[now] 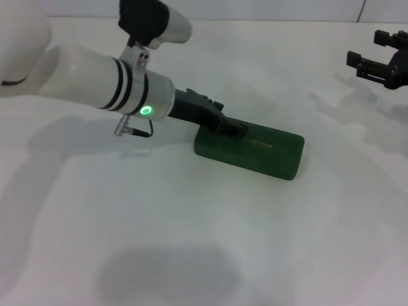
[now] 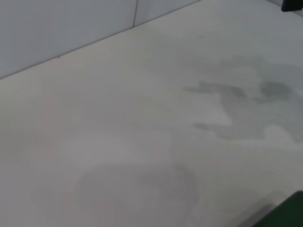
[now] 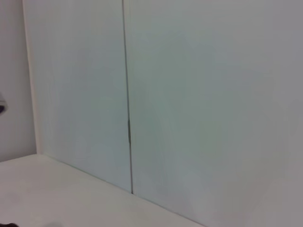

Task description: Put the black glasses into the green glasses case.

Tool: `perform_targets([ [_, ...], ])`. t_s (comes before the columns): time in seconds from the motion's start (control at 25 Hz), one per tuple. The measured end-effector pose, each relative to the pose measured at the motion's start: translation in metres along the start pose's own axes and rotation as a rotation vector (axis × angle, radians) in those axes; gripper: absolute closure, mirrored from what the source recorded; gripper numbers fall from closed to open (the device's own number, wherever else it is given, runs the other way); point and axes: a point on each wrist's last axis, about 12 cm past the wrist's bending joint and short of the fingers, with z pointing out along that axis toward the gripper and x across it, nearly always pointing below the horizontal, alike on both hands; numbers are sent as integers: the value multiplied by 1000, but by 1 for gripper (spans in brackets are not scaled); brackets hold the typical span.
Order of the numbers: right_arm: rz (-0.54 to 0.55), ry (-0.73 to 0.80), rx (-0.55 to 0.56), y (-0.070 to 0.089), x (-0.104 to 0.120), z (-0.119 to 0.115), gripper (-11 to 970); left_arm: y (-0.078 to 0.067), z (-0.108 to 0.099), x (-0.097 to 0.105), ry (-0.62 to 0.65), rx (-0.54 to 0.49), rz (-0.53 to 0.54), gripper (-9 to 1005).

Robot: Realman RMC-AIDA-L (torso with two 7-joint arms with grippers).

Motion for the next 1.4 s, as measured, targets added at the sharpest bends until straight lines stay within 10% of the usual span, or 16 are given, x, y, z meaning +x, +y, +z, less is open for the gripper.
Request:
perform_targets([
  [0.28, -83, -45, -195, 23, -8, 4, 207, -3, -15, 6, -155, 43, 13, 210],
  [0.56, -236, -164, -618, 76, -15, -6, 207, -28, -98, 68, -712, 298, 288, 210],
  [0.88, -224, -143, -635, 81, -8, 5, 207, -33, -128, 124, -836, 313, 298, 210],
  [1.4, -238, -151, -622, 84, -7, 18, 207, -36, -129, 132, -837, 293, 343, 210],
])
